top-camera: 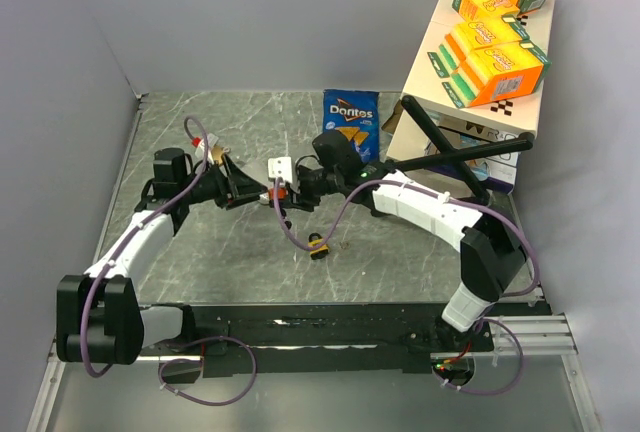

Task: Lock with the key
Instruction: Pick up the lock from the center of the board.

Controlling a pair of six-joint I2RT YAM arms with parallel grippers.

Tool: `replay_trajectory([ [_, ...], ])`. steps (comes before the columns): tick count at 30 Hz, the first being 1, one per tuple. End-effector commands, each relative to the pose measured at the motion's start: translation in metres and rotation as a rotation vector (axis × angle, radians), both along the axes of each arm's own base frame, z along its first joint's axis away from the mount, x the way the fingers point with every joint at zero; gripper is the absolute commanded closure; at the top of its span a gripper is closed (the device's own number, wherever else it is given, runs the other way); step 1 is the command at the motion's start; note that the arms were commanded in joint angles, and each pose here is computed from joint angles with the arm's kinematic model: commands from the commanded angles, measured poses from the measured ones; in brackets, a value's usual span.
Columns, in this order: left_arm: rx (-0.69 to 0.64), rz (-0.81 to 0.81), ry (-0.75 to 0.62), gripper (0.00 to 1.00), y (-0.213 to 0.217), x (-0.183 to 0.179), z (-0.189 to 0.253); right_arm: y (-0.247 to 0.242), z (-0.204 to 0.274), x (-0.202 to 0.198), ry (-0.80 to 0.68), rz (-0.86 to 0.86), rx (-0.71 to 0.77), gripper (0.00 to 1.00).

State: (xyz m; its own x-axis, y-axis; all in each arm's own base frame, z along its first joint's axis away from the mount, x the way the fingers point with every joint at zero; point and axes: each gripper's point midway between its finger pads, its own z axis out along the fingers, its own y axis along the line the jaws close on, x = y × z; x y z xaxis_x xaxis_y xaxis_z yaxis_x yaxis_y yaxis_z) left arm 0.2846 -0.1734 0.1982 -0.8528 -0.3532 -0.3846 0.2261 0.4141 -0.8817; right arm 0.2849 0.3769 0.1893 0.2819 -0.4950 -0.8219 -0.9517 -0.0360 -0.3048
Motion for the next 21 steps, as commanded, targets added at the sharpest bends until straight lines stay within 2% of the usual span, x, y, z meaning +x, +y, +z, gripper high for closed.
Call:
replay_trajectory([
  [1, -0.026, -0.054, -0.096, 0.35, -0.010, 0.003, 0.025, 0.009, 0.061, -0.017, -0.159, 0.090, 0.115, 1.00],
  [13, -0.002, -0.128, -0.096, 0.41, -0.025, -0.001, 0.021, 0.013, 0.067, -0.023, -0.187, 0.120, 0.100, 1.00],
  [21, 0.017, -0.075, -0.107, 0.43, -0.022, 0.010, 0.025, 0.008, 0.062, -0.035, -0.251, 0.182, 0.082, 1.00],
])
